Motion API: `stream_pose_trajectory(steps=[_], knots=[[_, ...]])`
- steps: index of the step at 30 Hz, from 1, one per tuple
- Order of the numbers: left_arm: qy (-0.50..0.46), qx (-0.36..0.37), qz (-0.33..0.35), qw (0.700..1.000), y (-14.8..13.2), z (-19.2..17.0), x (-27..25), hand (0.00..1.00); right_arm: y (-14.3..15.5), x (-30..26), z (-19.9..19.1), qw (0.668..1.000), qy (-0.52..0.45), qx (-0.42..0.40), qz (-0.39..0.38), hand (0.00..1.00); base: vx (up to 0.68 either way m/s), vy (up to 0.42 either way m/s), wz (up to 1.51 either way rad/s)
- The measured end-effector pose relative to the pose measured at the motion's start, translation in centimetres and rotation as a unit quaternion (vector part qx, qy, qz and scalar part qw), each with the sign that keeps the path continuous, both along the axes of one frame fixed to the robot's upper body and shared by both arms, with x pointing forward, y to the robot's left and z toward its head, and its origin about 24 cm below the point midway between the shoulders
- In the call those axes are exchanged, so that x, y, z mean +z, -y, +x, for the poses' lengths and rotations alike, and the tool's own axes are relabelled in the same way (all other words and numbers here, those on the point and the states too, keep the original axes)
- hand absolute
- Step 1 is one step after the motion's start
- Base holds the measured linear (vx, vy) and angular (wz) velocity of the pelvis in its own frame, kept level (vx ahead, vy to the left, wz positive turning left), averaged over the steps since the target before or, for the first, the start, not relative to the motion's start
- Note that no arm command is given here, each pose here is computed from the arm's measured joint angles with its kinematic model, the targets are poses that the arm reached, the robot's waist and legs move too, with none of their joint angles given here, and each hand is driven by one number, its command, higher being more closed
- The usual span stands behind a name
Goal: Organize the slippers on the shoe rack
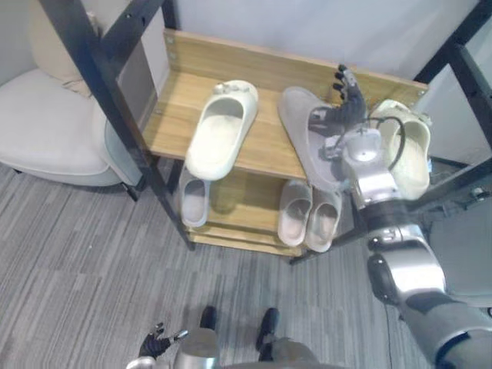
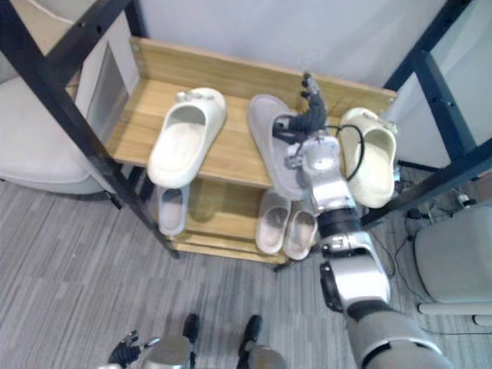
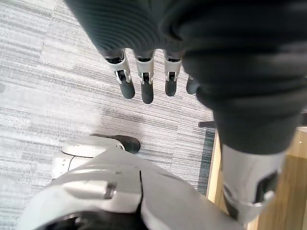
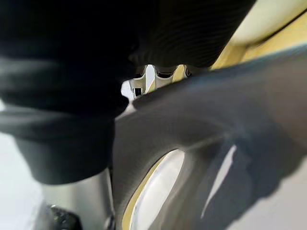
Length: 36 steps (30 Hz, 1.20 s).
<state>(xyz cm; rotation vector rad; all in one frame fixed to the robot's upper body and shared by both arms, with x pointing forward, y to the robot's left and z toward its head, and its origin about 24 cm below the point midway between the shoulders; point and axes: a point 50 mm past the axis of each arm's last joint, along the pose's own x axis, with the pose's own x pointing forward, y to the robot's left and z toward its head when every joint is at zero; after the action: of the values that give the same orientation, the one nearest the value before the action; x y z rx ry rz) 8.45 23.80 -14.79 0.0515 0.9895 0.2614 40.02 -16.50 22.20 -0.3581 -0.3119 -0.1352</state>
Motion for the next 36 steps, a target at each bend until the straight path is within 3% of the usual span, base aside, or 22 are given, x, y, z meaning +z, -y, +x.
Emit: stream_pose_trajectory(steps=[5, 20, 36], knots=[[0.012, 0.005, 0.000, 1.000, -0.2, 0.8, 0.2, 0.00, -2.0, 1.0, 0.4, 1.000, 0.006, 0.025, -0.011, 1.00, 0.01, 0.011, -0.02], [0.023, 0.013, 0.010, 1.000, -0.3, 1.5, 0.5, 0.00, -3.3, 2.5, 0.0, 0.997, 0.047, 0.059, 0.000, 1.00, 0.01, 0.011, -0.04], [0.015, 0.013, 0.012, 1.000, -0.4, 1.0, 0.3, 0.00, -3.0, 0.0, -6.5, 0.982, 0.152, 0.104, 0.036, 1.00, -0.01, 0.006, -0.03]])
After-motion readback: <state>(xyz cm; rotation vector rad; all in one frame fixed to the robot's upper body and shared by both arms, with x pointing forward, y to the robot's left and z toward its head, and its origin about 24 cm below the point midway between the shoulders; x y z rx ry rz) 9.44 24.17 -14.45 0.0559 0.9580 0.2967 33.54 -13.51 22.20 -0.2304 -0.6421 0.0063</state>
